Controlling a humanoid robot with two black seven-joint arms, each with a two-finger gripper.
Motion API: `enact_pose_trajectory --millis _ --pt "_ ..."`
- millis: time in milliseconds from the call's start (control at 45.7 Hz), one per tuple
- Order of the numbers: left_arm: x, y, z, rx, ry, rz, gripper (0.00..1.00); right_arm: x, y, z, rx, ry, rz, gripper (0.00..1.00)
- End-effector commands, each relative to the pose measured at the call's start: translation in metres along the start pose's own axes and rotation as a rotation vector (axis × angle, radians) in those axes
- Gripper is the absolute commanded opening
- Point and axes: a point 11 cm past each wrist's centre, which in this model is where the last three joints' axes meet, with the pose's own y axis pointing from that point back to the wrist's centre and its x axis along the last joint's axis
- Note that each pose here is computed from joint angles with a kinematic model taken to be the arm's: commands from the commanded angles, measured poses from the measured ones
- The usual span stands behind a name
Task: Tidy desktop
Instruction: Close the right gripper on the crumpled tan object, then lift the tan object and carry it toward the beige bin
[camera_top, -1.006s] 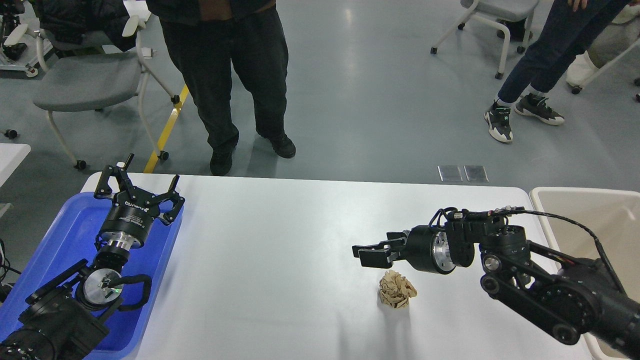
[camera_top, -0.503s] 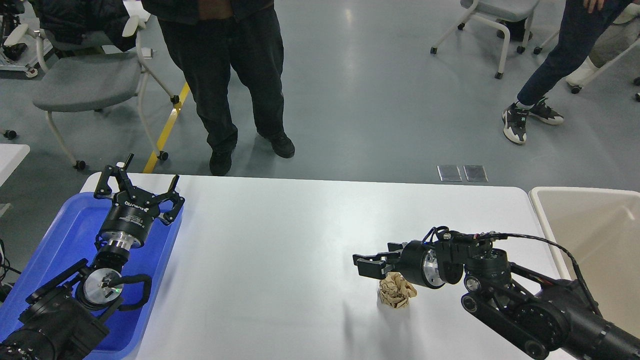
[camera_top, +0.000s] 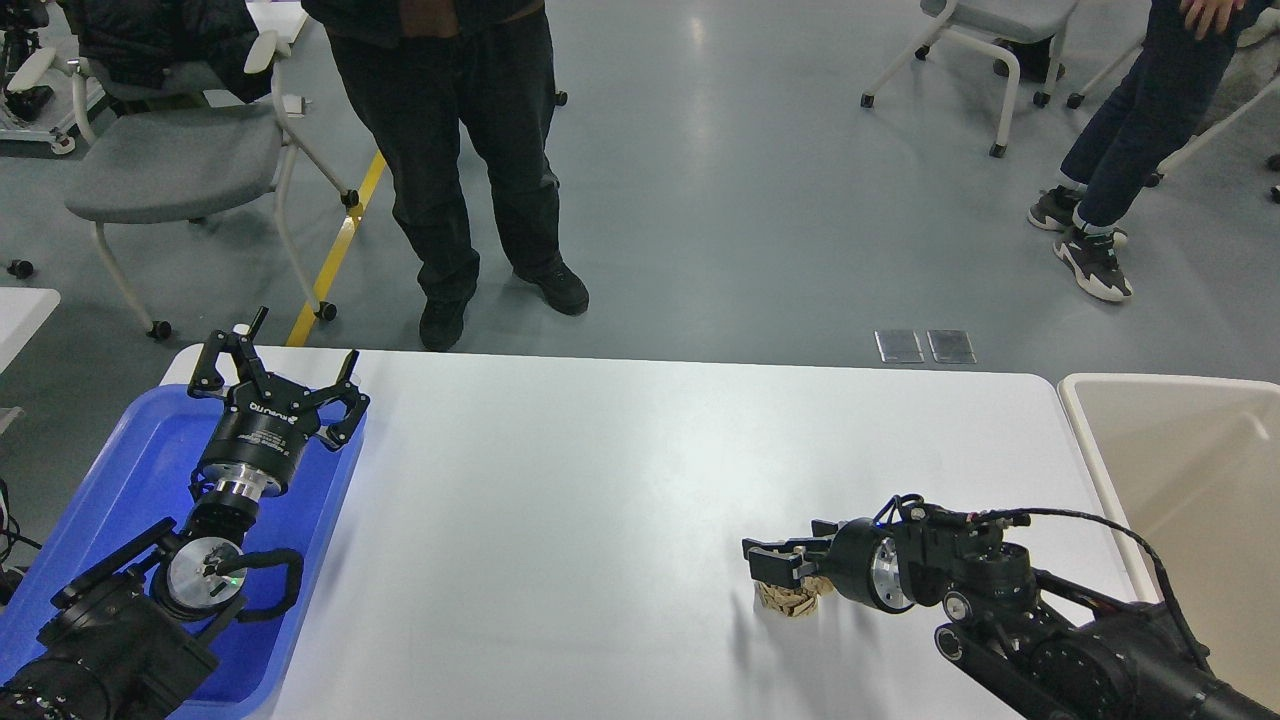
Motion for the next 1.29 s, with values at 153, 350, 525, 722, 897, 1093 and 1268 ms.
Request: enact_pose_trajectory --millis 153,350,525,722,897,1093,1268 --pt "0.0 0.0 0.0 0.0 0.0 0.0 1.0 -0.024 0.001 0.006 -0.008 -0.029 -0.024 1.0" --pt "0.0 0.0 0.0 0.0 0.0 0.0 1.0 -0.026 0.001 0.007 -0.012 -0.034 -0.027 1.0" --pt "0.0 0.0 0.0 -0.002 0.001 0.0 1.0 -0.028 0.001 0.012 -0.025 -0.039 -0.032 0.98" --pt "0.0 0.0 0.0 0.0 0.0 0.0 1.0 -0.037 0.002 0.01 -0.003 -0.049 -0.045 0.81" --pt "0.0 0.0 0.0 -0.001 0.0 0.0 1.0 -0.048 0.003 0.006 0.023 -0.058 -0.067 0.05" --pt "0.0 0.0 0.0 -0.001 0.0 0.0 1.0 -0.034 0.003 0.008 0.024 -0.076 -0.033 0.0" --pt "0.0 0.0 0.0 -0.001 0.0 0.0 1.0 -0.009 0.019 0.028 0.029 -0.125 0.012 0.0"
